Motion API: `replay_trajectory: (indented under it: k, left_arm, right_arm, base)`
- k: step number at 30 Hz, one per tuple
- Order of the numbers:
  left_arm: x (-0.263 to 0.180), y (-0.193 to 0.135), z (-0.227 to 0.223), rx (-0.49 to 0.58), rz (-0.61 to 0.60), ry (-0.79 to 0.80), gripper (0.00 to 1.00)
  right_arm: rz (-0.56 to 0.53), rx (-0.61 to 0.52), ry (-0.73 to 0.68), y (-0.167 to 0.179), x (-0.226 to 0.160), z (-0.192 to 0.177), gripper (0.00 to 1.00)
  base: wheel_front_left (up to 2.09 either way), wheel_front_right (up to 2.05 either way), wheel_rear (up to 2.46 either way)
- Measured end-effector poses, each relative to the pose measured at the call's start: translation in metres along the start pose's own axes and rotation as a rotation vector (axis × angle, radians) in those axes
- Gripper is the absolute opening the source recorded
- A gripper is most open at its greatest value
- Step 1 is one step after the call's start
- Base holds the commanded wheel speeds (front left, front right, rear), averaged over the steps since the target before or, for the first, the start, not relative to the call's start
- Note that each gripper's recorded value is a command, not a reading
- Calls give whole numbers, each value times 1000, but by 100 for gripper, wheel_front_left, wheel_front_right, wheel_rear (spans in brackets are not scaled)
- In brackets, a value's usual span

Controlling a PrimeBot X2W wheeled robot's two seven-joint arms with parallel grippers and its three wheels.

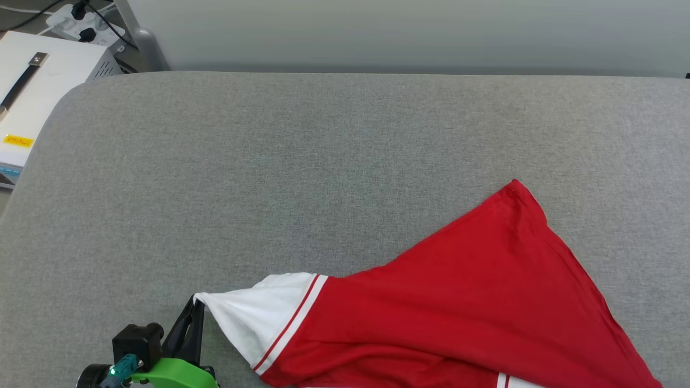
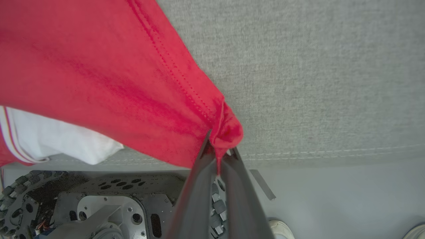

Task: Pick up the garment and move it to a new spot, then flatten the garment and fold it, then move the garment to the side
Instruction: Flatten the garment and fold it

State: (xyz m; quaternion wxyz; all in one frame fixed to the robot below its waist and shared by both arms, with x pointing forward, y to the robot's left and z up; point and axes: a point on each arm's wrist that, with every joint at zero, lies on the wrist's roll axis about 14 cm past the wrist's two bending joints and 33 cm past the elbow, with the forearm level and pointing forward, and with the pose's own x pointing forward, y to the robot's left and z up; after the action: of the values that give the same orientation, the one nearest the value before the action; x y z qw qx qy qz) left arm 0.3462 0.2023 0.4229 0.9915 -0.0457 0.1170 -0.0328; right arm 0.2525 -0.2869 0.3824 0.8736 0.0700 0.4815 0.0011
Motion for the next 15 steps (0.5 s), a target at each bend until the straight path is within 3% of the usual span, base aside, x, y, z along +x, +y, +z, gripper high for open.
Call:
replay_trajectory:
  k: [3,6,7,8,15]
  left_arm:
    - [0,0,-3,0,-1,11,0]
    - [0,1,-8,0,2,25,0]
    - [1,1,-9,1,2,28,0]
    - [1,1,-9,1,1,31,0]
    - [3,-2,-9,2,-8,29,0]
  right_arm:
    - [0,68,54,2,5,-24,0]
    - [-19,63,53,0,10,-28,0]
    - [-17,71,32,1,12,-26,29]
    - [-12,76,8,4,13,-21,100]
    - [16,10,-256,15,0,55,100]
  base:
    - [0,0,0]
    - [0,0,0]
    - [0,0,0]
    - [0,0,0]
    - [0,0,0]
